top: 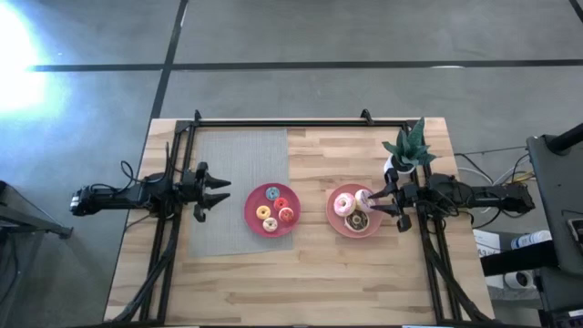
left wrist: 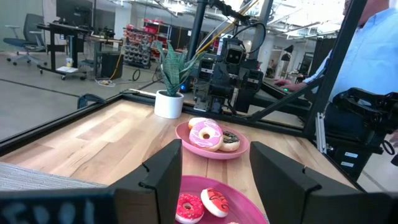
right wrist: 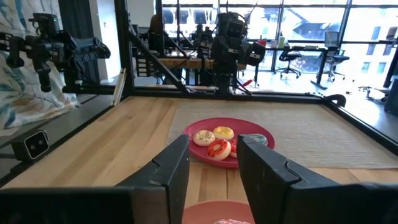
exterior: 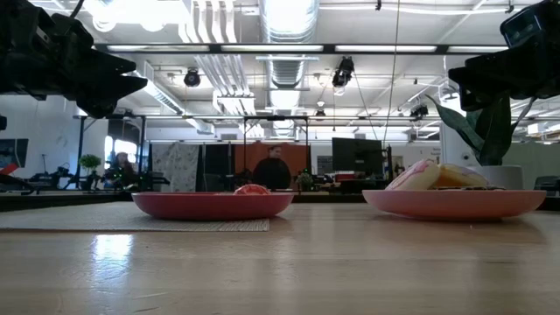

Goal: Pick & Place donuts
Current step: Return to Home Position

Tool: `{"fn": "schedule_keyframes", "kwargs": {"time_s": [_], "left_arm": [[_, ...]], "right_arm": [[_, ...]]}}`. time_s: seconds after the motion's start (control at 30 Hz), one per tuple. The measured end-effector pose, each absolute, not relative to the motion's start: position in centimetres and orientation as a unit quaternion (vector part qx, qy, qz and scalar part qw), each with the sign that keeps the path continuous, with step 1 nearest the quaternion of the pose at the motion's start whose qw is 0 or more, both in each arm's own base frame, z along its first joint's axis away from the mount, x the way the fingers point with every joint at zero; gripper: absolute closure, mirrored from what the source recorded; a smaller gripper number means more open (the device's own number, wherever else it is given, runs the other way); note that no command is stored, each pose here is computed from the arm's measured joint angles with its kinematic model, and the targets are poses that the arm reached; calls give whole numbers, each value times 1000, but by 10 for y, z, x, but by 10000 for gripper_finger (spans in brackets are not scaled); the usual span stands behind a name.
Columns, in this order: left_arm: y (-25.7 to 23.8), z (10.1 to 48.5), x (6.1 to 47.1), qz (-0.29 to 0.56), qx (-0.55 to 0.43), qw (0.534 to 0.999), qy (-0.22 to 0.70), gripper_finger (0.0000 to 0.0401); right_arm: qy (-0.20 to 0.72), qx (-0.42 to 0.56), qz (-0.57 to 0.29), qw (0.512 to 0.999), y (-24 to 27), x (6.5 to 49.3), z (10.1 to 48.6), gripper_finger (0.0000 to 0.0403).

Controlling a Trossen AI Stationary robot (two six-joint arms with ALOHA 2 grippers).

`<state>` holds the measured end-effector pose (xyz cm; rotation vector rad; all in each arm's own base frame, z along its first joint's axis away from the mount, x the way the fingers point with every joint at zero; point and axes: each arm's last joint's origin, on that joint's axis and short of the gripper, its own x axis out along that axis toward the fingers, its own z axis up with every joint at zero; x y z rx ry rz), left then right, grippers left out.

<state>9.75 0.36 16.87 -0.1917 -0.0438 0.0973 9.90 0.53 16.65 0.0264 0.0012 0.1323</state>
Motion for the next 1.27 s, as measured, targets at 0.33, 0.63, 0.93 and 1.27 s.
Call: {"fn": "schedule_keyframes", "kwargs": {"time_s": [0.33, 0.63, 0.93, 1.27], "left_arm": [[4, 169, 97, 49, -96, 994, -22, 238], [4, 169, 97, 49, -96, 994, -22, 238], [4, 169, 97, 49, -96, 994, -22, 238], [4, 169, 97, 49, -96, 994, -22, 238]], "right_arm": [[1, 13, 66, 998, 5, 99, 166, 271], [1, 13, 66, 998, 5, 99, 166, 273], [0, 13, 66, 998, 5, 99, 167, 278], [0, 13, 66, 998, 5, 99, 167, 268]]}}
